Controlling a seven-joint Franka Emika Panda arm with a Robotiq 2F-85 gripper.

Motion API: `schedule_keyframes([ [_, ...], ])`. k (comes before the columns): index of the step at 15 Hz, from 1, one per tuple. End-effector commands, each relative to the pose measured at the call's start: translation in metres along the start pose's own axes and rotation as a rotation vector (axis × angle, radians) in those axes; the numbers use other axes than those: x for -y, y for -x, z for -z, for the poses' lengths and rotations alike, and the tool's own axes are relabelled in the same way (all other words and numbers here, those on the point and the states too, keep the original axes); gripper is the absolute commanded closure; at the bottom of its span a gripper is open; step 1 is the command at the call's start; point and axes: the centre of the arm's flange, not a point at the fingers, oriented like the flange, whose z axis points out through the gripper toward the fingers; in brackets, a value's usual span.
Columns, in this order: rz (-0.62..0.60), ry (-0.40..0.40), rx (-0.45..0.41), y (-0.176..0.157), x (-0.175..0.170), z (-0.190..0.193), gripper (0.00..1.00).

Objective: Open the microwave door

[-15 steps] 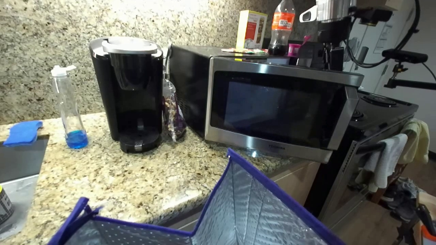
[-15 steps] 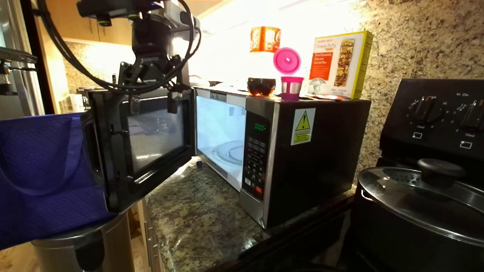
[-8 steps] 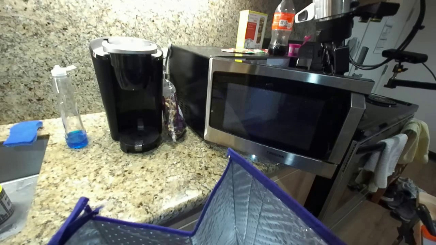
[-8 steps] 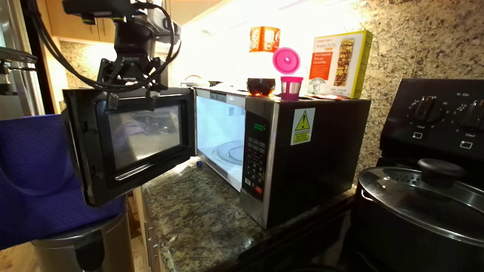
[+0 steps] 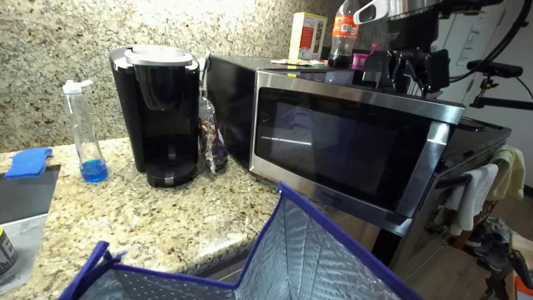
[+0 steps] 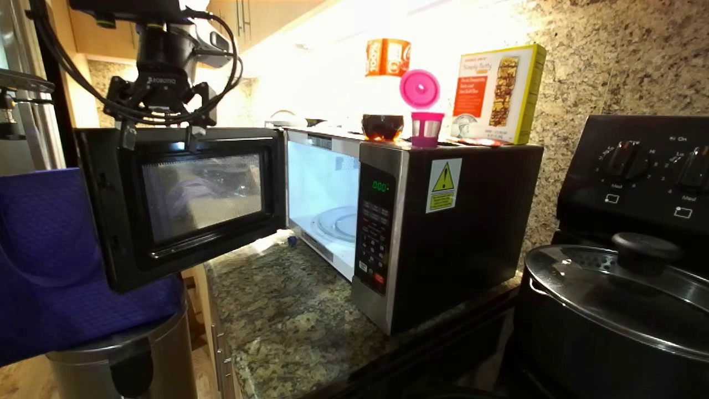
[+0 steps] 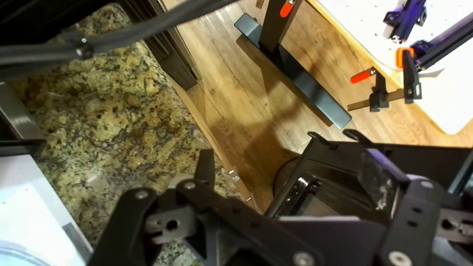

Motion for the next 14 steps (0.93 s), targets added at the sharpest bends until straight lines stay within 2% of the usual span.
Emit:
schedule_keyframes([
  [1,0.192,-0.003,0.052,-0.002,0.012,0.007,0.00],
  [6,0.451,0.058,0.070,-0.011,0.028,0.014,0.00],
  [9,0.593,0.120,0.072,-0.015,0.034,0.023,0.00],
  [10,0.596,0.148,0.081,-0.015,0.033,0.026,0.00],
  [12,0.542,0.110,0.079,-0.017,0.035,0.019,0.00],
  [14,0.539,0.120,0.080,-0.016,0.032,0.022,0.00],
])
